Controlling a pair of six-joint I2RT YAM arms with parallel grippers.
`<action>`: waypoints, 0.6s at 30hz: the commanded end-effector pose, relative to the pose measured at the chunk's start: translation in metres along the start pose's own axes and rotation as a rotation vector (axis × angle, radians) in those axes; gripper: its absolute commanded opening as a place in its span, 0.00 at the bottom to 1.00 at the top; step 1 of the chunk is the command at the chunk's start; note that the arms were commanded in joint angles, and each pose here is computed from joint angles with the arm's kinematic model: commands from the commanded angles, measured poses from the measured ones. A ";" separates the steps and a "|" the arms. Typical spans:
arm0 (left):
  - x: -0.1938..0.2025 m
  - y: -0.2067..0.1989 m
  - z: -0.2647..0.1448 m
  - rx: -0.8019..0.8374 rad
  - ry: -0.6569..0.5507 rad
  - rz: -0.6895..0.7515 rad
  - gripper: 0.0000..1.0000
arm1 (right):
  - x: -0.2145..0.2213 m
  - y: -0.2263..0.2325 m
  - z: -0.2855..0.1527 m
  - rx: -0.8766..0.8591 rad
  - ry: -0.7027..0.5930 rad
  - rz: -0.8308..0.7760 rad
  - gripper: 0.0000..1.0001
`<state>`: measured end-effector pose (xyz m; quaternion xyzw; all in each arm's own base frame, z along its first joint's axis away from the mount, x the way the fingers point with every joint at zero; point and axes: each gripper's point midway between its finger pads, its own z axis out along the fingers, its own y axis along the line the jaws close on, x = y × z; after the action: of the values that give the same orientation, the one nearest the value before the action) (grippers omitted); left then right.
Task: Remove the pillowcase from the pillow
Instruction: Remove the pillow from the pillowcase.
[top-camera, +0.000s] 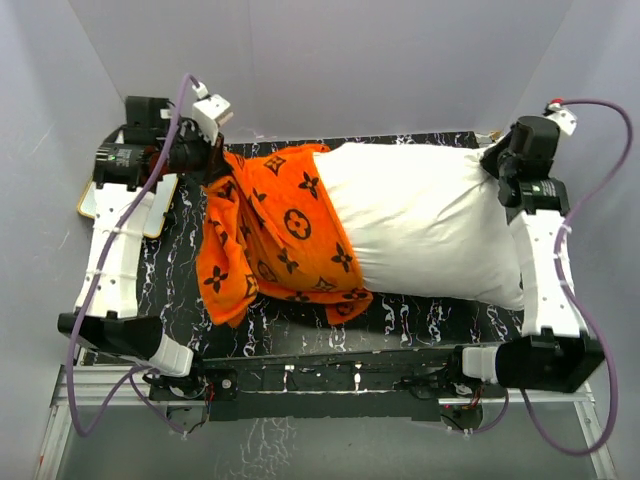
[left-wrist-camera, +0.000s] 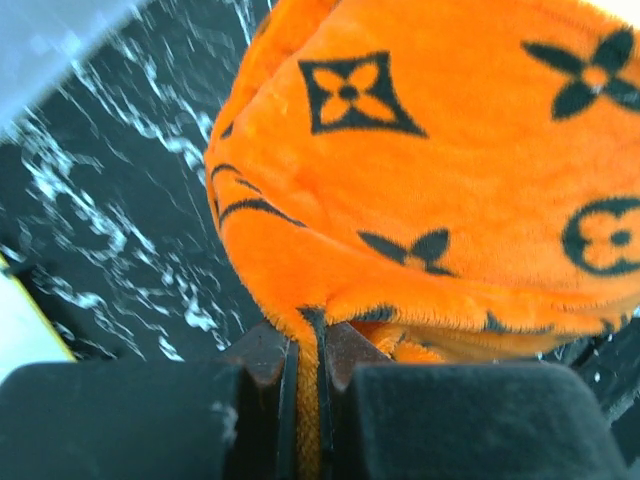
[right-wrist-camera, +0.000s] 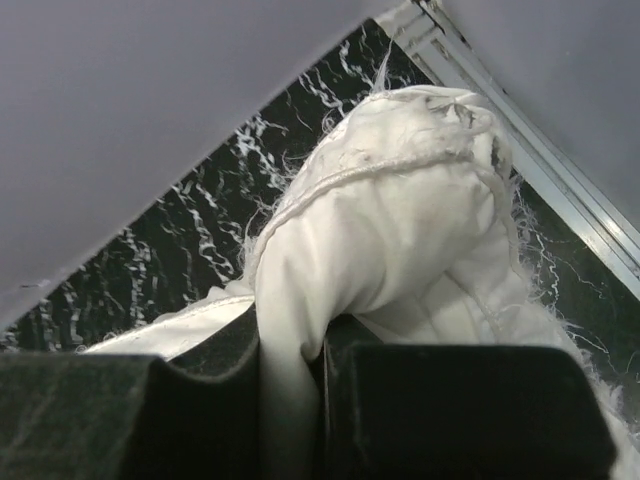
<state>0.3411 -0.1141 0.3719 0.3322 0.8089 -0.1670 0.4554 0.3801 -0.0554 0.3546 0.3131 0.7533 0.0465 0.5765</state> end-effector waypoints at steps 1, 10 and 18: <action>0.047 0.045 0.054 -0.119 0.081 -0.012 0.00 | -0.015 0.019 0.054 -0.054 -0.110 -0.039 0.08; 0.067 0.124 0.104 -0.390 0.093 0.043 0.25 | 0.041 0.033 0.132 -0.058 0.038 -0.097 0.37; 0.085 0.086 0.063 -0.290 0.167 0.208 0.97 | 0.029 0.004 0.101 0.035 -0.015 -0.108 0.98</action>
<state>0.4480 -0.0574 0.2273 0.2997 0.8597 0.0101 0.4136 0.4886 -0.0566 0.2449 0.2798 0.8068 0.0104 0.5203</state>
